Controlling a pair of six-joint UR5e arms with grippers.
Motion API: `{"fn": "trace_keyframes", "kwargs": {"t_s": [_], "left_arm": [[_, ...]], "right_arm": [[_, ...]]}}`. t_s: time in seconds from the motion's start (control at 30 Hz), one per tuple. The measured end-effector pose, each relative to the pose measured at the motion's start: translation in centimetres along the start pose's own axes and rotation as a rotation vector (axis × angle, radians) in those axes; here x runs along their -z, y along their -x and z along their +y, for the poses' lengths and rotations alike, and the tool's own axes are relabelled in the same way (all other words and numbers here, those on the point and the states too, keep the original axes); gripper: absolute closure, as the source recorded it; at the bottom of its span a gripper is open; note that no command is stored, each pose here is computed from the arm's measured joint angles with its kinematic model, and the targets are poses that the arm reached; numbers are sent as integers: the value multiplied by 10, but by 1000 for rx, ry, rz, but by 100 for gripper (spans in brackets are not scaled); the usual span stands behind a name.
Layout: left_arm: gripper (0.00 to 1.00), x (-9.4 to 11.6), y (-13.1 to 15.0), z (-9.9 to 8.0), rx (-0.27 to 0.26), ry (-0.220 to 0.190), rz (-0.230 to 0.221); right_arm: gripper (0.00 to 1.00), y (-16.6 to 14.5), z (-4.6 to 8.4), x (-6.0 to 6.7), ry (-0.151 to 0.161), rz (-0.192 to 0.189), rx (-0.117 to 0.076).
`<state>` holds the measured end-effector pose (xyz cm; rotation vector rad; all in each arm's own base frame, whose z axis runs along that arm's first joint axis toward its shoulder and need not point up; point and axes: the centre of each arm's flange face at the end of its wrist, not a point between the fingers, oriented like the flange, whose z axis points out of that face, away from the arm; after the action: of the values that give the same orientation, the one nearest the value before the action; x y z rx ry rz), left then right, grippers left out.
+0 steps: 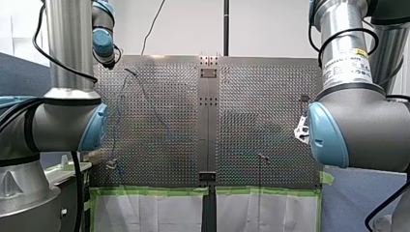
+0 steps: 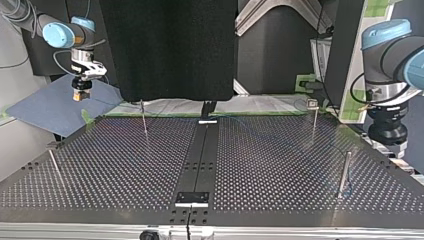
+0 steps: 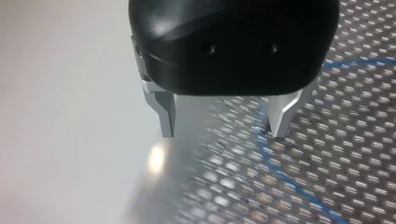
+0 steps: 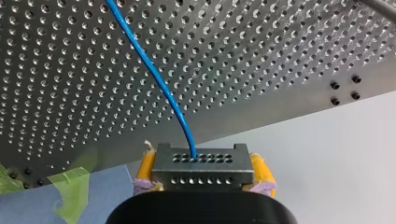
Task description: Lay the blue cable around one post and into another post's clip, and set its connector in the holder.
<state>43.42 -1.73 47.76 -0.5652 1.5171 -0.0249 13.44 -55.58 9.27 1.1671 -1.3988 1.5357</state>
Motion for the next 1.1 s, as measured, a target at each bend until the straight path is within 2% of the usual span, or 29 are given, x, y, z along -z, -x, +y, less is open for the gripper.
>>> {"fn": "trace_keyframes", "kwargs": {"t_s": [0.07, 0.3, 0.47, 0.57, 0.9, 1.1], "left_arm": [[0, 8, 14, -6, -10, -9, -17], [0, 45, 63, -36, -41, -84, -67], [0, 53, 74, -52, -78, -116, -52], [0, 56, 70, -55, -92, -112, -22], [0, 55, 32, -50, -135, -58, 146], [0, 55, 16, -50, -157, -57, 237]], "right_arm": [[100, 0, -1, 0, -6, -1, -3], [100, 0, 0, 0, -19, -6, -9], [100, 0, 0, 0, -20, -6, -10], [100, 0, 0, 0, -20, -6, -10], [100, 0, 0, 0, -22, -6, -10], [100, 1, -1, 0, -23, -9, -9]]}}
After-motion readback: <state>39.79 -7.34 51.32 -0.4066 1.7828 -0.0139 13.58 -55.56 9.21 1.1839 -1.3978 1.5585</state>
